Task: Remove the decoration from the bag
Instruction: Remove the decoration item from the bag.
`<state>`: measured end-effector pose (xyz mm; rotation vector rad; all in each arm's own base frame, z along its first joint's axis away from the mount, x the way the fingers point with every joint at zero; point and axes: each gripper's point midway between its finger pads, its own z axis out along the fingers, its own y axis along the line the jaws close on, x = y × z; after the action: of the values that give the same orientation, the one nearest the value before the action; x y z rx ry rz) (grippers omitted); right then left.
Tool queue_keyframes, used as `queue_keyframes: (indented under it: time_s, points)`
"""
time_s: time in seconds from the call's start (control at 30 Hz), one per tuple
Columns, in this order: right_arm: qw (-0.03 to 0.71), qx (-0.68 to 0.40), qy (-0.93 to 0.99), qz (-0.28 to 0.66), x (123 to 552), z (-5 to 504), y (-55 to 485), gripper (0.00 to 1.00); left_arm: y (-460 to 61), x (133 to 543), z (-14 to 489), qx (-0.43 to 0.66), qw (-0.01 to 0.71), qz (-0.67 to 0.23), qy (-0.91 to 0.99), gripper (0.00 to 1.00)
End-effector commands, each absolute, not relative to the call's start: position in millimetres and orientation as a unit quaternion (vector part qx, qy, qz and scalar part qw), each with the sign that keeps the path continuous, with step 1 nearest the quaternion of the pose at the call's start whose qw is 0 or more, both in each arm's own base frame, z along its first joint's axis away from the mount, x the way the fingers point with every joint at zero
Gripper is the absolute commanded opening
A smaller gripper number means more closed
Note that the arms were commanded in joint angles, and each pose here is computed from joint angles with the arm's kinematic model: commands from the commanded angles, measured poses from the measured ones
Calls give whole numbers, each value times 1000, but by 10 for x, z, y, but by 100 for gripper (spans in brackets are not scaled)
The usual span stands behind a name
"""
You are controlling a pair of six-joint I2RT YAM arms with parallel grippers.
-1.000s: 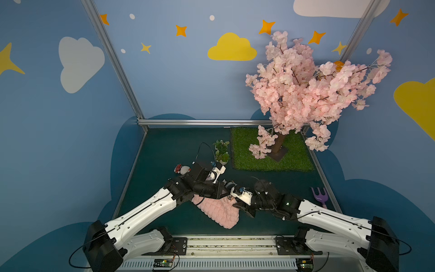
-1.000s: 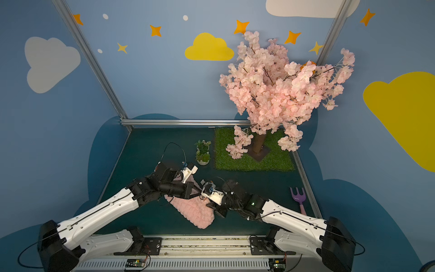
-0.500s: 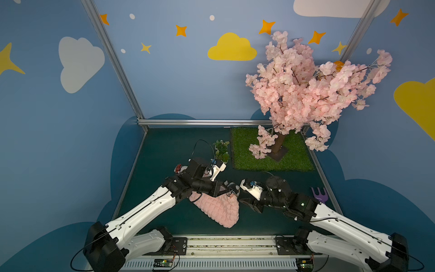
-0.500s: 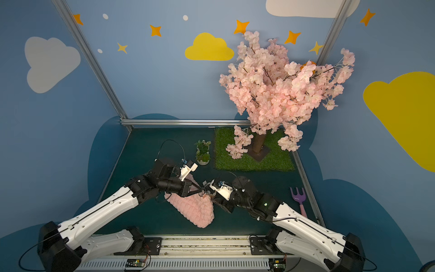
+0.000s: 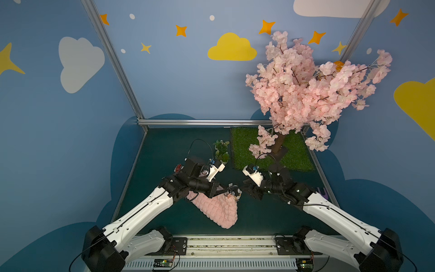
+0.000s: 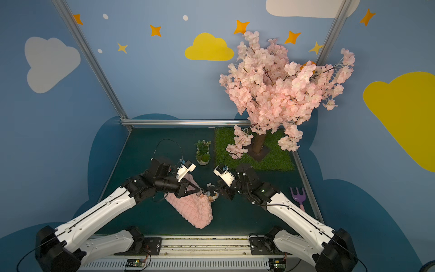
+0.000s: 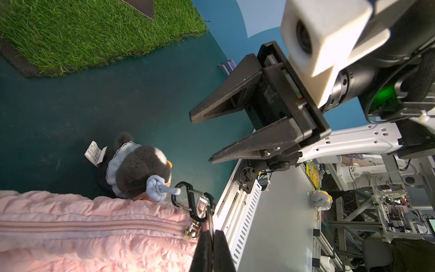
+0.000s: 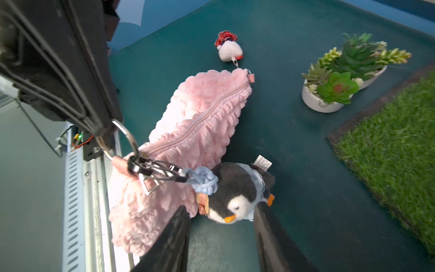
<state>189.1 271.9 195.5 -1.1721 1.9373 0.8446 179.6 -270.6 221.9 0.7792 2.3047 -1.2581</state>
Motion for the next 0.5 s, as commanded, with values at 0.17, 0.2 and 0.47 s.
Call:
queue_keyframes:
  time_s: [0.17,0.2,0.47]
  points:
    - [327,-544,677,372,1597,2071,2880,46,-2613,1721,2278,379,230,-409,798,2]
    - [324,-554,670,374,1567,2055,2891,46,-2600,1727,2289,387,239,-404,794,2]
    - [308,-595,637,380,1390,2018,3027,42,-2542,1698,2314,444,271,-381,764,2]
